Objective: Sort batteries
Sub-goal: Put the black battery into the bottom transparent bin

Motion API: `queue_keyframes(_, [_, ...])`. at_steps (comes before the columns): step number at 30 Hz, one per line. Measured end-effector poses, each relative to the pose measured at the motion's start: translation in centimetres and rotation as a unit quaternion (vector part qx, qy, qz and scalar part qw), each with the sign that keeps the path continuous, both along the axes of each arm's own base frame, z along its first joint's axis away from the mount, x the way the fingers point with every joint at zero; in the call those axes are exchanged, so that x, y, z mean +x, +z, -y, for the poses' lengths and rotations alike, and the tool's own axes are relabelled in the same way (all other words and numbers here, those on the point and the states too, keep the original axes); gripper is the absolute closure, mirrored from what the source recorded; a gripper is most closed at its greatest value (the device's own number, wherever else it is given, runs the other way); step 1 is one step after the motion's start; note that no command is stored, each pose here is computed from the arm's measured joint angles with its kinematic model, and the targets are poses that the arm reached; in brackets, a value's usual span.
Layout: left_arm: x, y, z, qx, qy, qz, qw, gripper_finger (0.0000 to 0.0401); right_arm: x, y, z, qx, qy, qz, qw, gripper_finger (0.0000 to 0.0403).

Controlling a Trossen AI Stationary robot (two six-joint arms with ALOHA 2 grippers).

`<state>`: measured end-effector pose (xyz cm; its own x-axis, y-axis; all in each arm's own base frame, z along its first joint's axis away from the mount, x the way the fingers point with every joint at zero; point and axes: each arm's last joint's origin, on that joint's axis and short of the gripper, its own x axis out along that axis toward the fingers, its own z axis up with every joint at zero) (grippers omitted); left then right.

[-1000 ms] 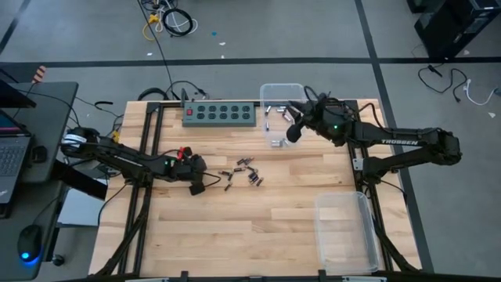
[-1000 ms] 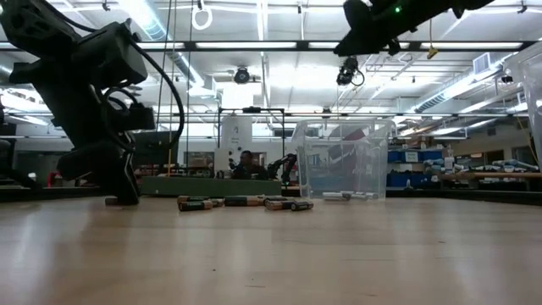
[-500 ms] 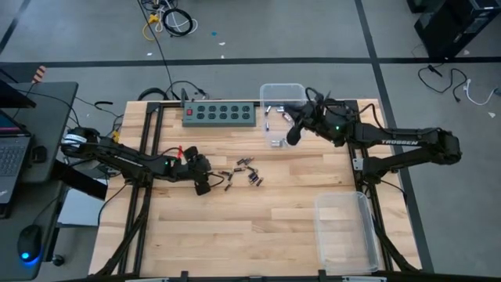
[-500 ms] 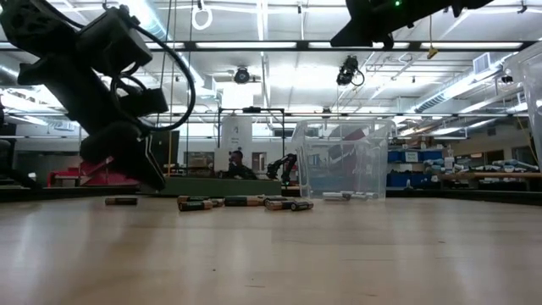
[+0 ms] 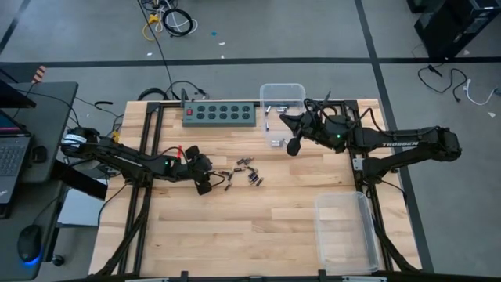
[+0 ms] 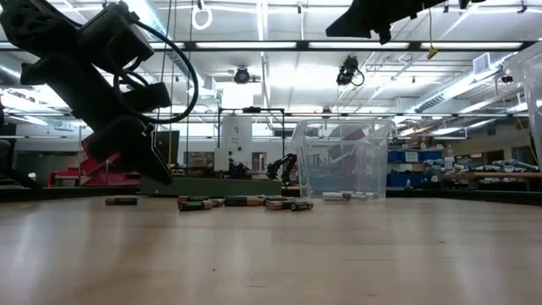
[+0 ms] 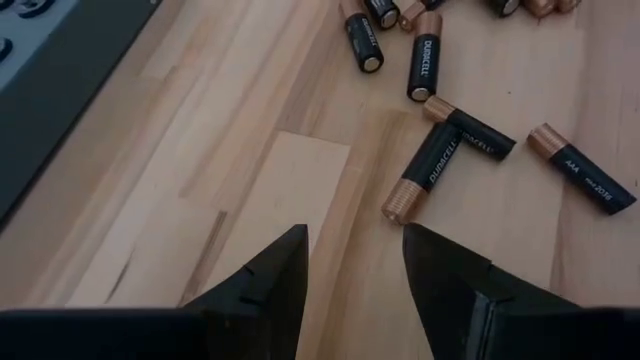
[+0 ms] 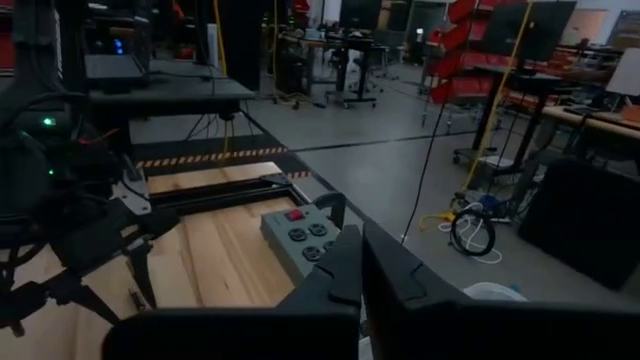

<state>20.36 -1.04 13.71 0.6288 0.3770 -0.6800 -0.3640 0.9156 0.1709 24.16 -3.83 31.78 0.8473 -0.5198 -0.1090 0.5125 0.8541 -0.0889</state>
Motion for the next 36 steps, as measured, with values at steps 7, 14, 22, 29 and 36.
queue_keyframes(7, [0.1,0.1,0.0,0.000,-0.001,0.006,1.000,0.0233,-0.4,1.3,1.5,-0.048,-0.073,0.043,0.995,0.0402])
queue_keyframes(14, [0.1,0.1,0.0,-0.026,0.024,0.023,0.999,0.0233,-0.6,0.6,2.7,-0.031,-0.061,0.011,0.998,0.0403])
queue_keyframes(22, [-0.2,-0.1,0.1,-0.023,0.007,-0.004,1.000,0.0233,0.1,-0.1,-0.1,-0.011,0.050,-0.013,0.999,0.0403])
queue_keyframes(29, [-0.9,0.2,0.1,-0.020,-0.008,-0.114,0.993,0.0233,0.2,-0.5,-0.9,0.003,0.064,-0.027,0.998,0.0403])
queue_keyframes(36, [-1.4,1.6,0.1,-0.026,-0.015,-0.204,0.979,0.0233,0.1,-0.5,-0.9,0.007,0.063,-0.028,0.998,0.0403])
